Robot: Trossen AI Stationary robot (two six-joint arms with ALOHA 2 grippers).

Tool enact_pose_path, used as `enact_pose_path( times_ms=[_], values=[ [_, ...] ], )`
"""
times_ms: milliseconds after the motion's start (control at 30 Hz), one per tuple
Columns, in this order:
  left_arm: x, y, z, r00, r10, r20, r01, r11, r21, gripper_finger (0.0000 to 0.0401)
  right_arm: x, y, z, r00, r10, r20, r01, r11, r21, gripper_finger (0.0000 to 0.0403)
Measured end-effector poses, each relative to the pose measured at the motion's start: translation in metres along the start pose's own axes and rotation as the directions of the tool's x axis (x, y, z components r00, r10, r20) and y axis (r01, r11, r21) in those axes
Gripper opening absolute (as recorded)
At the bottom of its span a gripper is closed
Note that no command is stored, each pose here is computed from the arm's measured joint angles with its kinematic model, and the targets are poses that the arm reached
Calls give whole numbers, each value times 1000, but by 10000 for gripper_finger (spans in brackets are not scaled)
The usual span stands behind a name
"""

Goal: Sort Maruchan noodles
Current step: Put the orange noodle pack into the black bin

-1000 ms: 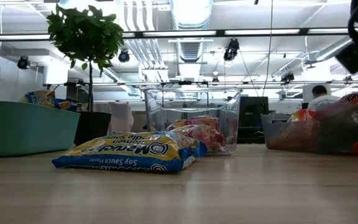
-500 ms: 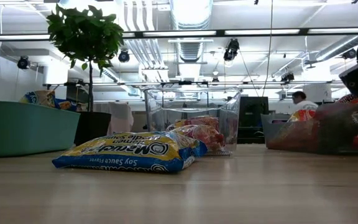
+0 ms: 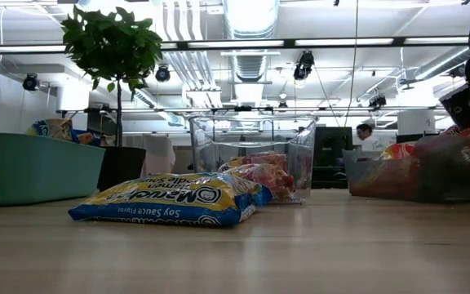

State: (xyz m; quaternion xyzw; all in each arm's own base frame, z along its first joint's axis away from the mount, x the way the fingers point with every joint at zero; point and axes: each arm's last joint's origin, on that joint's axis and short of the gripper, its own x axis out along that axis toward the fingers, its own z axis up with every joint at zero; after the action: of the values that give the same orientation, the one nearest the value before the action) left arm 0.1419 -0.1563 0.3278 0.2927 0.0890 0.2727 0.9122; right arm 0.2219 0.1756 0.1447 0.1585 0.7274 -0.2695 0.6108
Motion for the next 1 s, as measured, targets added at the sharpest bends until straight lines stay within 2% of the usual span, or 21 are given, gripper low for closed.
enact_pose_path(
  times_ms=[200, 400, 533, 700, 833, 1000],
  values=[
    [0, 0, 0, 1000, 0, 0, 0, 1000, 1, 2, -22, -1, -1, 994, 93, 50, -92, 995, -28, 13],
    [0, 0, 0, 1000, 0, 0, 0, 1000, 1, 2, -59, -7, 1, 948, 222, 228, -220, 975, -36, 13],
    [0, 0, 0, 1000, 0, 0, 0, 1000, 1, 2, -86, -14, 3, 843, 360, 400, -367, 928, -63, 12],
    [0, 0, 0, 1000, 0, 0, 0, 1000, 1, 2, -115, -29, 3, 648, 472, 598, -496, 857, -139, 12],
    [0, 0, 0, 1000, 0, 0, 0, 1000, 1, 2, -132, -42, 2, 515, 483, 709, -524, 831, -186, 12],
    [0, 0, 0, 1000, 0, 0, 0, 1000, 1, 2, -148, -62, 2, 411, 406, 816, -519, 841, -156, 12]
  ],
)
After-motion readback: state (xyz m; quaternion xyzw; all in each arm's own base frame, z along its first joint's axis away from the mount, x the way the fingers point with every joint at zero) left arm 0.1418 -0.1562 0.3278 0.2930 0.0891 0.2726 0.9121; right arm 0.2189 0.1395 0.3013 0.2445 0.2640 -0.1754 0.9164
